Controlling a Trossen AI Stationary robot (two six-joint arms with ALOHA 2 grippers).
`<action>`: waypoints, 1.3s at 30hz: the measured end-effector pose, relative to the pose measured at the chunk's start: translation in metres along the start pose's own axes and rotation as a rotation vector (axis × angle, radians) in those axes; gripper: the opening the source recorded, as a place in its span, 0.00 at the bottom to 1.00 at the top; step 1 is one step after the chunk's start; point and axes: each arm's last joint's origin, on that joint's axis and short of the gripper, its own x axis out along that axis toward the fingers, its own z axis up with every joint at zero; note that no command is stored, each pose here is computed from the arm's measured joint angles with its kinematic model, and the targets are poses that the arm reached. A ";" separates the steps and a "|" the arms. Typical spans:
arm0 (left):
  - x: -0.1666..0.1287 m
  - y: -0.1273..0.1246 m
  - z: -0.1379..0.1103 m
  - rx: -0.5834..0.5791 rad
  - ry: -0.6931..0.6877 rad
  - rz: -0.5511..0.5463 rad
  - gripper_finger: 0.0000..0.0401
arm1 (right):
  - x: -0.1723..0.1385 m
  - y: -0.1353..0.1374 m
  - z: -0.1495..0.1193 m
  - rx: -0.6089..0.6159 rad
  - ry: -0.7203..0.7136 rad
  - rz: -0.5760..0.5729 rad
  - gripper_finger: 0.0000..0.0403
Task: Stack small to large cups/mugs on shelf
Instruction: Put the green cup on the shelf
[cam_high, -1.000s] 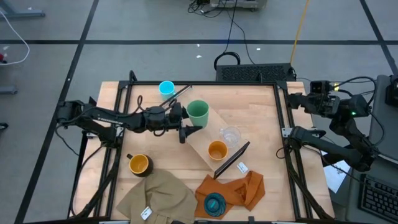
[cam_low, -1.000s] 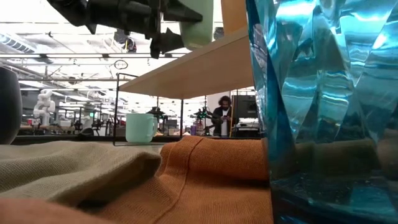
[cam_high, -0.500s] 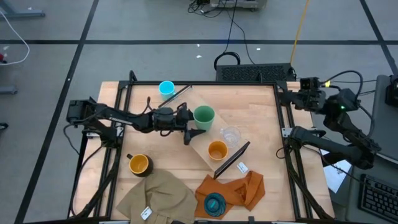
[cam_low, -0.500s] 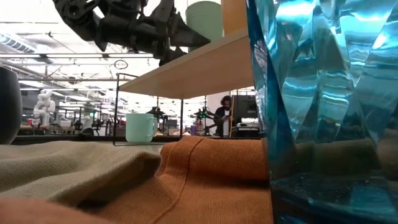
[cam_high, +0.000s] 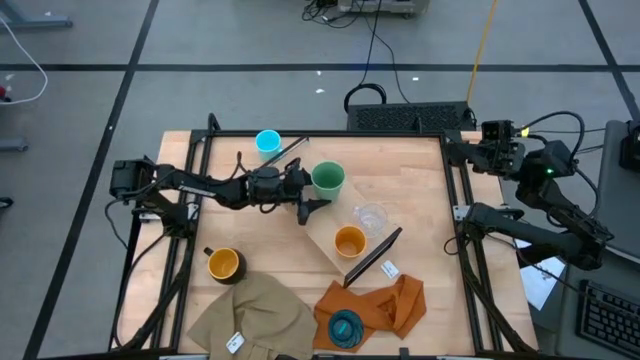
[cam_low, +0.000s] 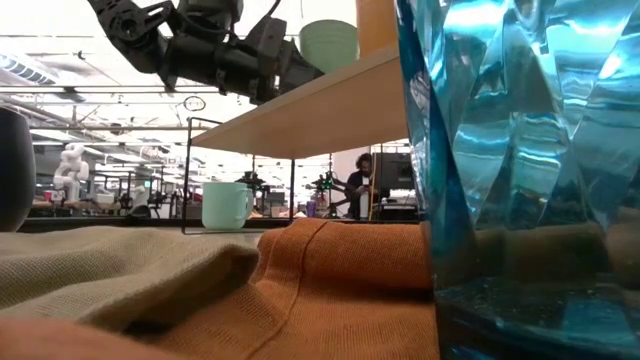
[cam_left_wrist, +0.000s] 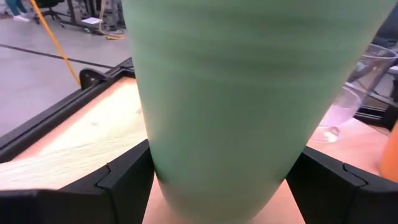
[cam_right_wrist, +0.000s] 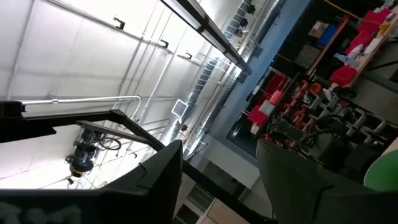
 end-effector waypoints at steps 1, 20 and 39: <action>0.000 0.002 0.000 0.001 0.001 0.004 0.77 | 0.000 0.000 0.000 0.000 0.000 0.000 0.49; 0.025 -0.004 -0.008 -0.010 0.022 -0.051 0.77 | 0.000 0.000 0.000 0.000 0.001 0.001 0.49; 0.025 -0.006 -0.011 -0.013 0.048 -0.047 0.84 | 0.000 0.000 0.000 -0.003 0.001 0.001 0.49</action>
